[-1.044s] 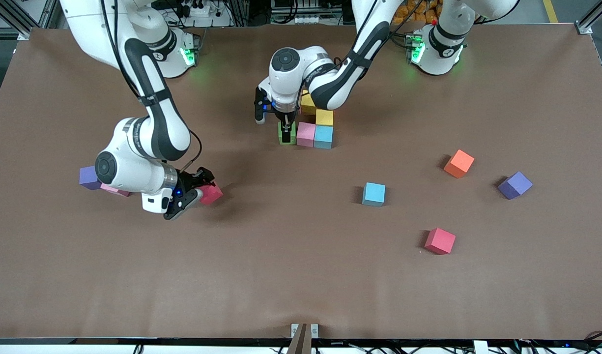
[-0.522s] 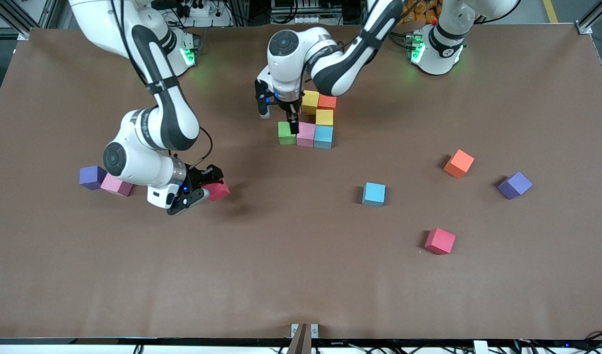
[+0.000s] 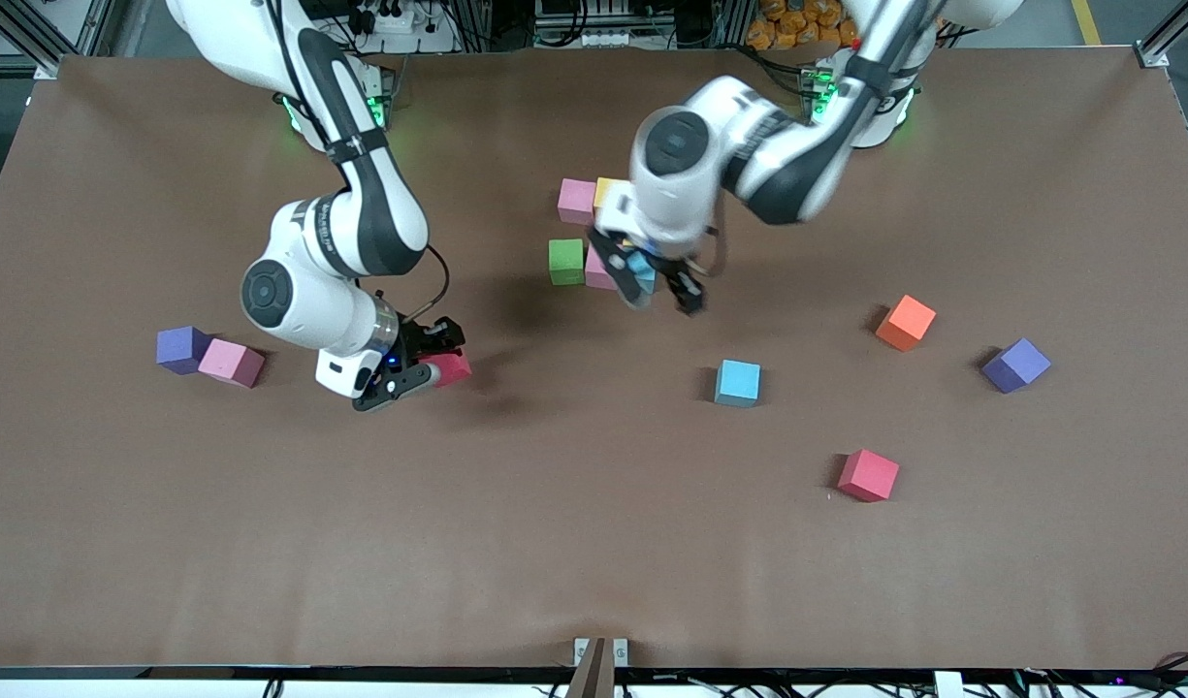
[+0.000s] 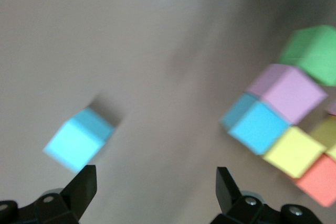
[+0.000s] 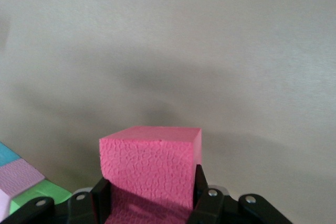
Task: Form number 2 with 11 blocks
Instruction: 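Carry red with the right gripper while the left gripper reaches cyan, then grasp the cyan block with the left gripper while the right gripper lowers red, then release the red block with the right gripper while the left gripper lifts cyan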
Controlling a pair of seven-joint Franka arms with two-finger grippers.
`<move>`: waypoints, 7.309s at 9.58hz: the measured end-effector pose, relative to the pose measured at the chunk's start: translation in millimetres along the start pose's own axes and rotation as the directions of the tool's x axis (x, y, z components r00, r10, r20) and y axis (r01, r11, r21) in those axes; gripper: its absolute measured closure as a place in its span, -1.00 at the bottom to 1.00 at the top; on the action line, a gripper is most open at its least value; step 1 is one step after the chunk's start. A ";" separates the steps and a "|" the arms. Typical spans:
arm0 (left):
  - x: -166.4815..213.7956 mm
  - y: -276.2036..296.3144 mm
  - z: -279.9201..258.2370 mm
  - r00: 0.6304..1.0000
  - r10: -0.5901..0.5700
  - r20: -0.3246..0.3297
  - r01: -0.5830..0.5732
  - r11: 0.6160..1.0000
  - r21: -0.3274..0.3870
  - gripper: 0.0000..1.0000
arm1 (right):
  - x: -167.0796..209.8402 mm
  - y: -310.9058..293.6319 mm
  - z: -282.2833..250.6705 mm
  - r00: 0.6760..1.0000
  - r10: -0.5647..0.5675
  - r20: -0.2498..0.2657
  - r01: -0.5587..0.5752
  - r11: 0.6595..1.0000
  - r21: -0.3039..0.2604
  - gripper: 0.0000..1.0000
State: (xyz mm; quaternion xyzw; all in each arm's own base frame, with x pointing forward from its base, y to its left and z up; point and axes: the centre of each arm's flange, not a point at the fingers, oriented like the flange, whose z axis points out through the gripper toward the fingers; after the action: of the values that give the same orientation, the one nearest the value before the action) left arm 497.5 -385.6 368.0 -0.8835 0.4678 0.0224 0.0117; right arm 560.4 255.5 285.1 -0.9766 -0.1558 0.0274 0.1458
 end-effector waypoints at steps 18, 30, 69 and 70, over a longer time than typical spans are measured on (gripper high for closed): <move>-31.3 -114.5 82.2 0.656 -0.753 0.050 0.754 0.657 0.002 -1.00 | -86.1 -170.6 121.6 0.910 0.322 -0.263 -0.352 0.933 -0.076 -0.20; -17.3 -101.4 128.8 0.623 -0.781 0.039 0.781 0.624 0.022 -1.00 | -105.9 -178.8 149.1 0.880 0.398 -0.258 -0.421 0.906 -0.039 -0.20; -11.5 -113.4 97.6 0.707 -0.706 -0.048 0.707 0.706 0.038 -0.18 | -134.8 -197.8 162.3 0.836 0.506 -0.210 -0.518 0.855 0.000 -1.00; -11.8 -113.7 97.3 0.713 -0.700 -0.047 0.702 0.712 0.039 -0.16 | -130.5 -198.2 157.7 0.830 0.520 -0.201 -0.530 0.848 0.006 -1.00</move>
State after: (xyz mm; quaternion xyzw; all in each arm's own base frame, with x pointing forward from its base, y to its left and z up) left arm 582.2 -307.8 271.4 -0.9944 0.0988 -0.0091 0.0366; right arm 362.1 438.5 193.6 -0.9829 0.1327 -0.0331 0.1230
